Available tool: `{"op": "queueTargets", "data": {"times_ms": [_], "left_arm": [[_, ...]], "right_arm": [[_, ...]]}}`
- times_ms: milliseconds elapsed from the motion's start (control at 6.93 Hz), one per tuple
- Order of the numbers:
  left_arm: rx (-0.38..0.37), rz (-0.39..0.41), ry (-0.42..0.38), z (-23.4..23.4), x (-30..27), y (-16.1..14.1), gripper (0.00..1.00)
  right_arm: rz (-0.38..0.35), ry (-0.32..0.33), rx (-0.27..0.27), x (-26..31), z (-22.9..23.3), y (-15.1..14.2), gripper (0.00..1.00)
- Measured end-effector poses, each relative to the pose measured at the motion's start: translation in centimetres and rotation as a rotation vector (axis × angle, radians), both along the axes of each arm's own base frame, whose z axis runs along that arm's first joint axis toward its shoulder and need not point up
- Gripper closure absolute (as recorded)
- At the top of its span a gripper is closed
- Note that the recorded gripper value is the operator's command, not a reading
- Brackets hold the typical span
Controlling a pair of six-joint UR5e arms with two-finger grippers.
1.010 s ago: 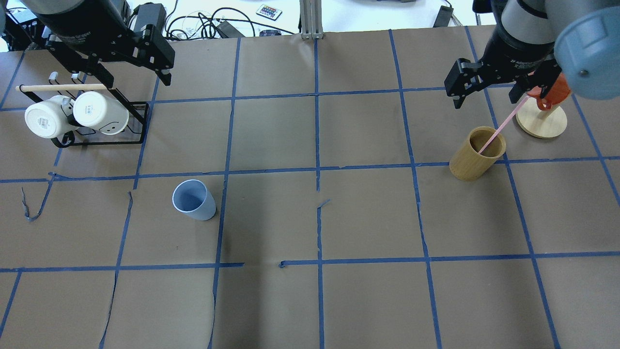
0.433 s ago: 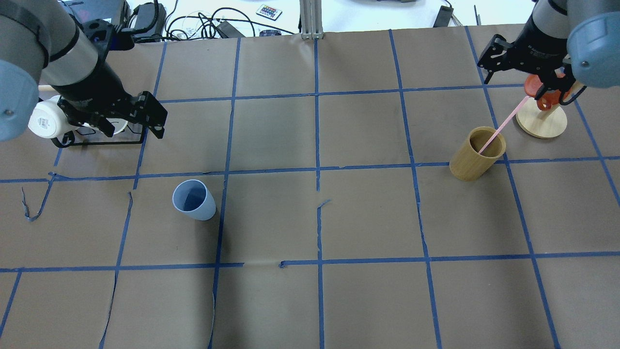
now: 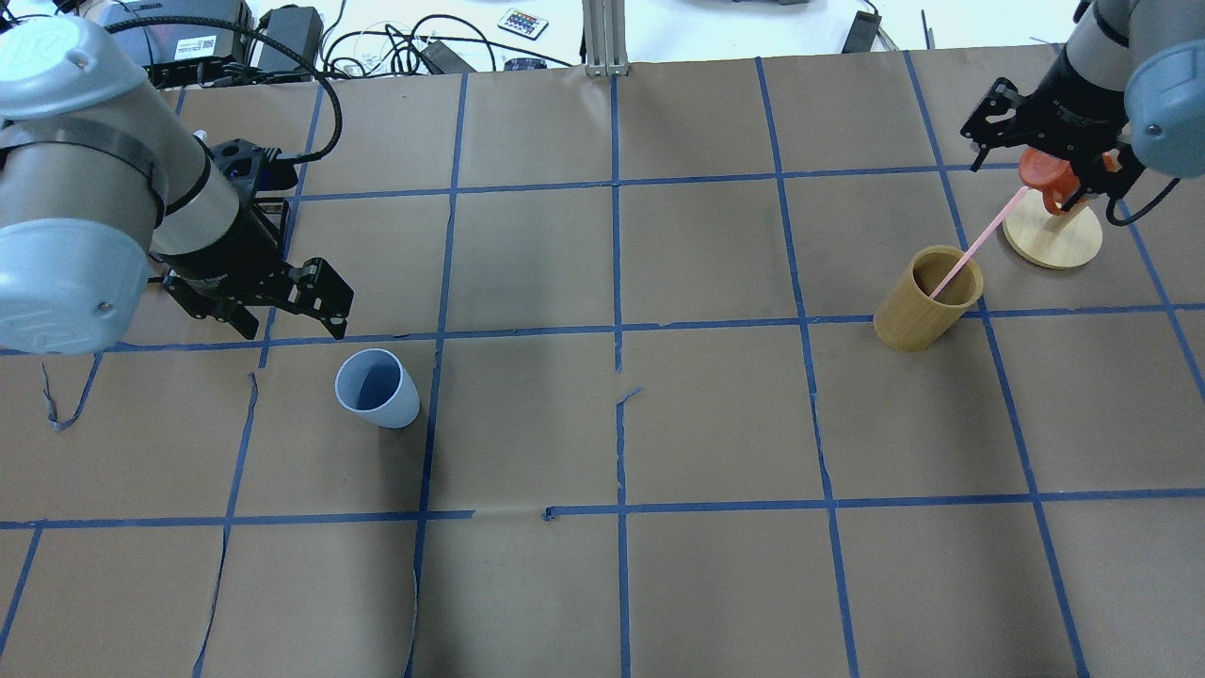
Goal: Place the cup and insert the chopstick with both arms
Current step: 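Reach the left gripper down to the blue cup while the right lifts the chopstick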
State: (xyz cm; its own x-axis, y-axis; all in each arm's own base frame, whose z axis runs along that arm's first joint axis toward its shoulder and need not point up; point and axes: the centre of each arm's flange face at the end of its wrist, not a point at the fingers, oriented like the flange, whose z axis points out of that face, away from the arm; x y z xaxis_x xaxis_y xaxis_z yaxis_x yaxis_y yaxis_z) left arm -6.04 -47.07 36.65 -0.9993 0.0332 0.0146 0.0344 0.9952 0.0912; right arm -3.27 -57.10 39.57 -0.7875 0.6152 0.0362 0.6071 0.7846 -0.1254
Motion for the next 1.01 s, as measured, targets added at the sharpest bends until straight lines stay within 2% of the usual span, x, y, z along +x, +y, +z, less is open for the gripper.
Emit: {"op": "queueTargets", "data": {"times_ms": [144, 289, 433, 722, 1010], "left_arm": [[0.008, 0.001, 0.001, -0.8, -0.1, 0.3, 0.00], [0.008, -0.001, 0.002, -1.2, 0.0, 0.3, 0.00], [0.009, -0.001, 0.003, -1.6, 0.0, 0.1, 0.00], [0.003, -0.001, 0.000, -3.6, 0.2, -0.3, 0.00], [-0.048, -0.024, -0.011, -6.4, 0.5, -0.5, 0.00]], "right_arm": [[-0.010, 0.001, -0.005, -0.2, -1.0, 0.0, 0.00], [-0.014, 0.003, -0.013, -0.3, -2.0, 0.2, 0.13], [-0.015, 0.006, -0.022, -0.2, -2.8, 0.4, 0.16], [-0.015, 0.008, -0.035, -0.2, -3.7, 0.5, 0.33], [-0.015, 0.006, -0.046, -0.2, -3.9, 0.3, 0.46]]}}
